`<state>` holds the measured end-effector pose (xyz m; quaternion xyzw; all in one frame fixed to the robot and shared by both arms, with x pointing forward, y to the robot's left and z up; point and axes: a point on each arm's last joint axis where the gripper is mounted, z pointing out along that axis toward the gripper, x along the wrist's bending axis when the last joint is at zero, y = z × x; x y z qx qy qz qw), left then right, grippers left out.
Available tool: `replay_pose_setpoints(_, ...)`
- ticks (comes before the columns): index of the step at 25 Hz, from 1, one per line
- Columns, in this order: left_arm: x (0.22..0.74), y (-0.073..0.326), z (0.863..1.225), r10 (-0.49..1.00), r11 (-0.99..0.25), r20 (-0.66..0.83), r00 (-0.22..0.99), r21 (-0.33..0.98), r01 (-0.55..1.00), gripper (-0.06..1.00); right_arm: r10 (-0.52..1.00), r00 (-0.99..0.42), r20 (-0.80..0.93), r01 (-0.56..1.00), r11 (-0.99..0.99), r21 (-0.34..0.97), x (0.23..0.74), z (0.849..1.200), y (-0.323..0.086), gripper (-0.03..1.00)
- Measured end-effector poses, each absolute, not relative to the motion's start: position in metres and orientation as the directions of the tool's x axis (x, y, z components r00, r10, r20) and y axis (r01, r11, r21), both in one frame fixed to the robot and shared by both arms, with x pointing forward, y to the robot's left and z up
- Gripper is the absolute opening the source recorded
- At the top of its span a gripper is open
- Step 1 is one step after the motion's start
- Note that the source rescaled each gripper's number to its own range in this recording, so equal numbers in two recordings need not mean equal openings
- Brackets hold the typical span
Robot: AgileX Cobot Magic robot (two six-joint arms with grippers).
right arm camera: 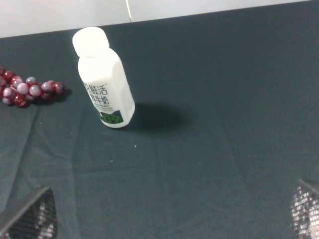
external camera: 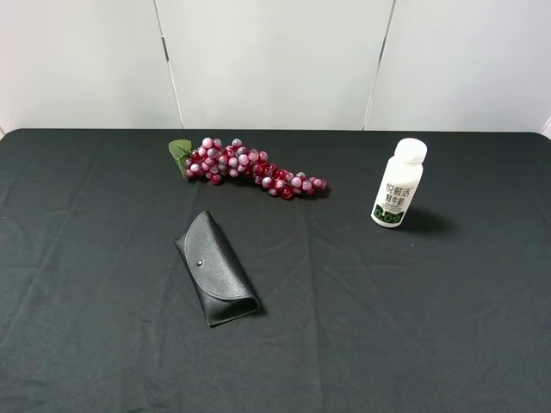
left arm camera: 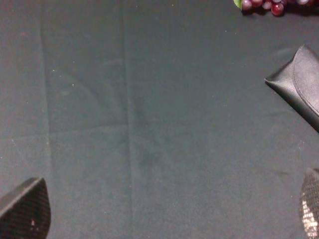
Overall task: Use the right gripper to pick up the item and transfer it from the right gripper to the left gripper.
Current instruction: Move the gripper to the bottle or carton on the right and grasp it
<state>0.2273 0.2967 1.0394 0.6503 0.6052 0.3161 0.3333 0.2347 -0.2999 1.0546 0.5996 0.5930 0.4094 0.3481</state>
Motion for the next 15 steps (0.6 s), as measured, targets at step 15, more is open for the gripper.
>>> replay_pose_setpoints(15,0.2273,0.2967,1.0394,0.998,-0.045,0.008,0.068,0.816,0.576,1.00,0.996,-0.037,0.081,0.426,-0.057,0.903,0.2347,1.0546,-0.2999,1.00)
